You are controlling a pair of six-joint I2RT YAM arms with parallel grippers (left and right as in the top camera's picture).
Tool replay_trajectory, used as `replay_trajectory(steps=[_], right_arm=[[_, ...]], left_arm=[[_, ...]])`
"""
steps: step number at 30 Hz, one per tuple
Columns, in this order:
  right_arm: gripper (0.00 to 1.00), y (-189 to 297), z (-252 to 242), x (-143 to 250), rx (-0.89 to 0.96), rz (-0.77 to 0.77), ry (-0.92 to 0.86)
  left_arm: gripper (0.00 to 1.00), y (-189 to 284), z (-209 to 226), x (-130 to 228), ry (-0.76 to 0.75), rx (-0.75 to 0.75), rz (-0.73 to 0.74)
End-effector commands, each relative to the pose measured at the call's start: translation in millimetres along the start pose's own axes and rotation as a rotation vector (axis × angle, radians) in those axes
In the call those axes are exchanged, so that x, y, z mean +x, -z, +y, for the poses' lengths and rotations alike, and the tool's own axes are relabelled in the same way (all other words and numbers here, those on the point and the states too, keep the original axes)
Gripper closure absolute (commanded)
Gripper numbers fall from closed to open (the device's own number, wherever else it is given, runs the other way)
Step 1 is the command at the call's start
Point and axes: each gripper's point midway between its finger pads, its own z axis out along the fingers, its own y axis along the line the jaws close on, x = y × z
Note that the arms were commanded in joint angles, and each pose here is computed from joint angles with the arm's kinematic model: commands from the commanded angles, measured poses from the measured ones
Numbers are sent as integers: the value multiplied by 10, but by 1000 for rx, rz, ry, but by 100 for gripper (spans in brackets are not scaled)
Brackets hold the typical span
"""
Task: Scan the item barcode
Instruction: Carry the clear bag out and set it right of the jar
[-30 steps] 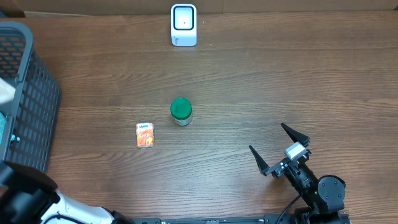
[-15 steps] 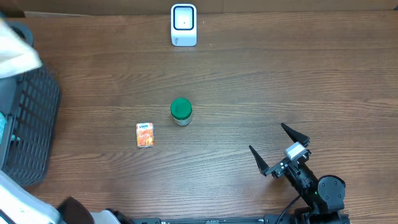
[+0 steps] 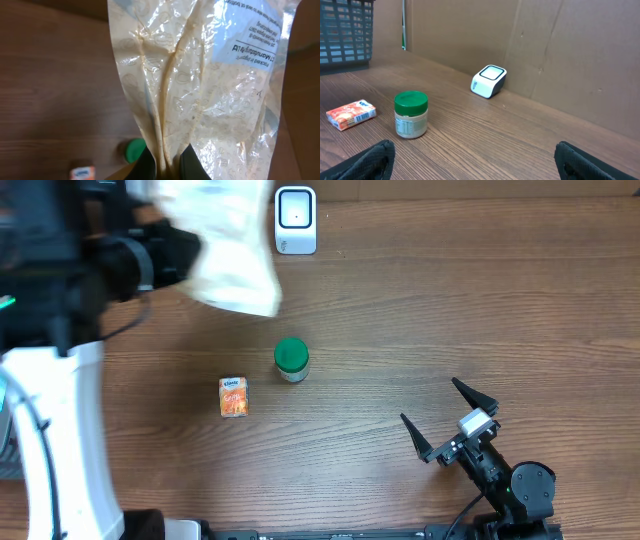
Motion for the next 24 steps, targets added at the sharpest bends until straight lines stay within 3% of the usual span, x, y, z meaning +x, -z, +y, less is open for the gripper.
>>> replay_trajectory(steps=[1, 6, 9, 11, 17, 24], right_arm=[[0, 0, 21, 20, -8, -3, -3], [0, 0, 21, 20, -8, -3, -3], [0, 0, 22, 20, -8, -3, -3], [0, 0, 22, 20, -8, -3, -3], [0, 0, 22, 20, -8, -3, -3], [0, 0, 22, 20, -8, -3, -3]], left_arm=[[96, -475, -120, 313, 80, -63, 126], [96, -1146, -207, 924, 192, -198, 303], [96, -1725, -318, 1540, 166, -251, 451], [96, -1927, -334, 1748, 155, -273, 492], [96, -2294, -118, 2031, 179, -428, 514], [96, -2582, 10, 2289, 185, -464, 590]])
